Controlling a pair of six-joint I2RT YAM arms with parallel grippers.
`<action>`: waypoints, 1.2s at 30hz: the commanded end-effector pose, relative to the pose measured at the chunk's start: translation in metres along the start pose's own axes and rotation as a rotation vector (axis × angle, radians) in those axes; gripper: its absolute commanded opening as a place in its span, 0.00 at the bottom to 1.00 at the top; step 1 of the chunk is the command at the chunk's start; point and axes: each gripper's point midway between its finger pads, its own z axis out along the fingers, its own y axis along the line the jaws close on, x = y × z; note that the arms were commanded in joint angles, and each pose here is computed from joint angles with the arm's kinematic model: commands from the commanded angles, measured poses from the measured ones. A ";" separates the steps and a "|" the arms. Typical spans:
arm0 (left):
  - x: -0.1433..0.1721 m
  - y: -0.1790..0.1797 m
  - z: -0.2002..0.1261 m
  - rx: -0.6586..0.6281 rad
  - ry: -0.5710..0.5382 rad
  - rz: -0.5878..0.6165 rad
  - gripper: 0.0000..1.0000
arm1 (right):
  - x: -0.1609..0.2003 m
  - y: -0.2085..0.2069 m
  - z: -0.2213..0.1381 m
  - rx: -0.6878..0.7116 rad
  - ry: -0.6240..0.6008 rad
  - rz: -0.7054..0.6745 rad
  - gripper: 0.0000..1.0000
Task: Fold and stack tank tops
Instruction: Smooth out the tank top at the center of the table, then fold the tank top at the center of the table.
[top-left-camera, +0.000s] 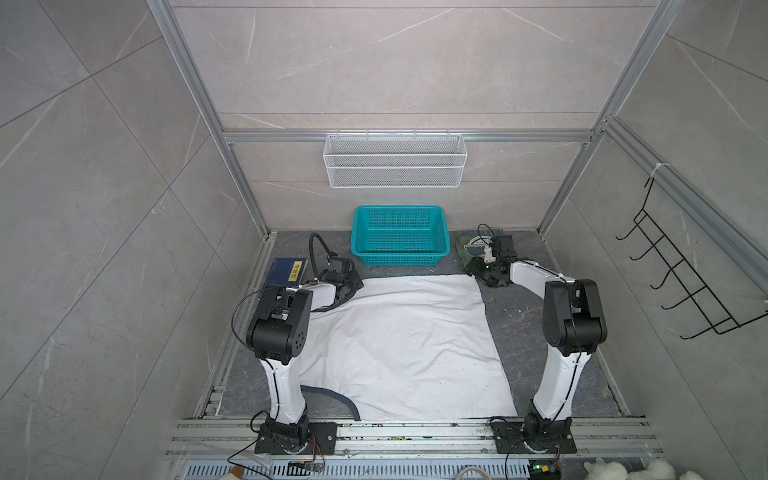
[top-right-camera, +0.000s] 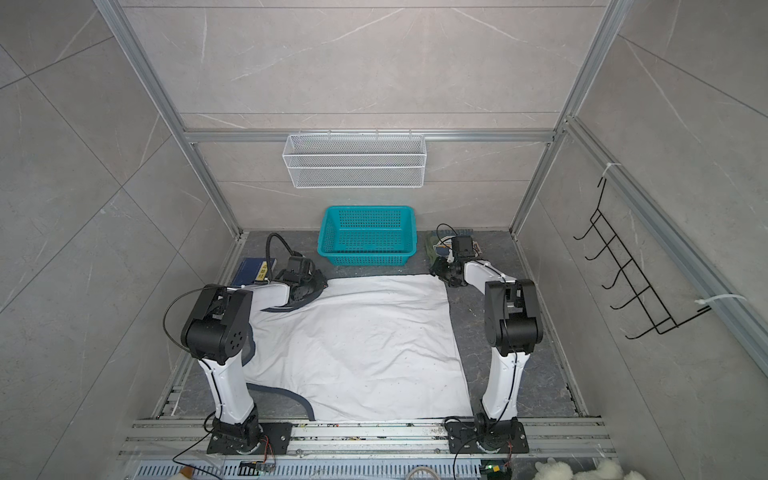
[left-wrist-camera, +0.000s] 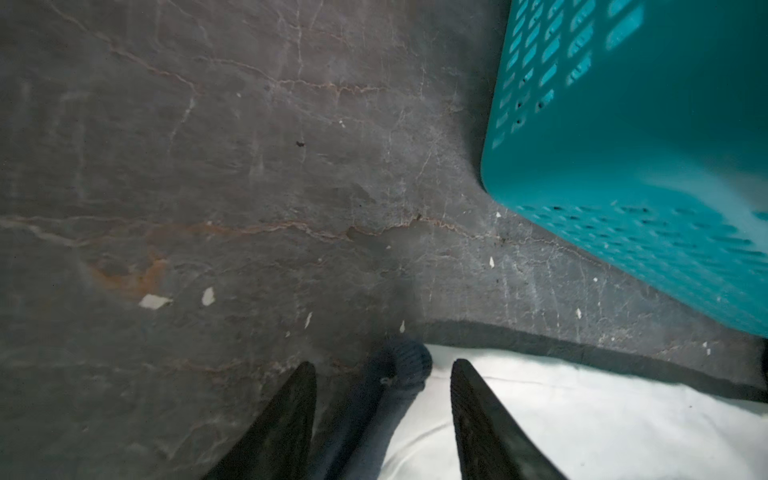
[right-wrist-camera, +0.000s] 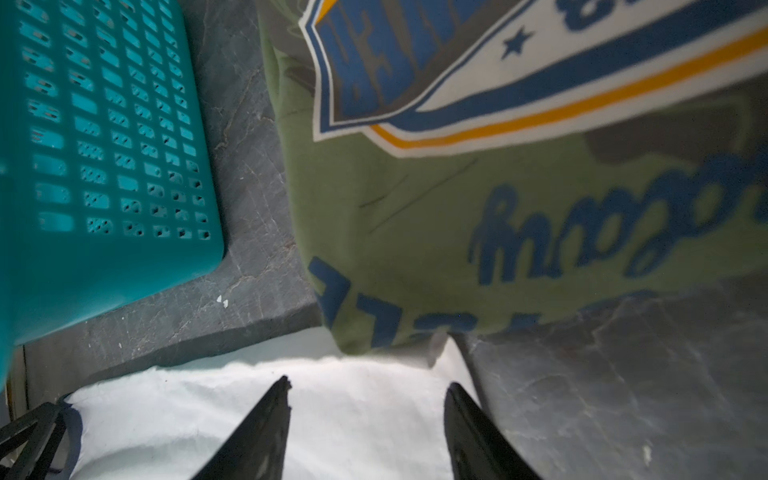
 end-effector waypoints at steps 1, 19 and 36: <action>0.003 -0.007 0.008 0.032 0.027 -0.002 0.47 | 0.010 -0.012 0.012 0.013 0.031 0.034 0.62; 0.012 -0.024 0.014 0.103 0.072 0.001 0.19 | 0.019 -0.025 0.036 0.055 0.109 0.076 0.55; -0.006 -0.032 -0.019 0.104 0.004 0.023 0.04 | 0.008 0.000 -0.002 -0.014 0.050 0.033 0.20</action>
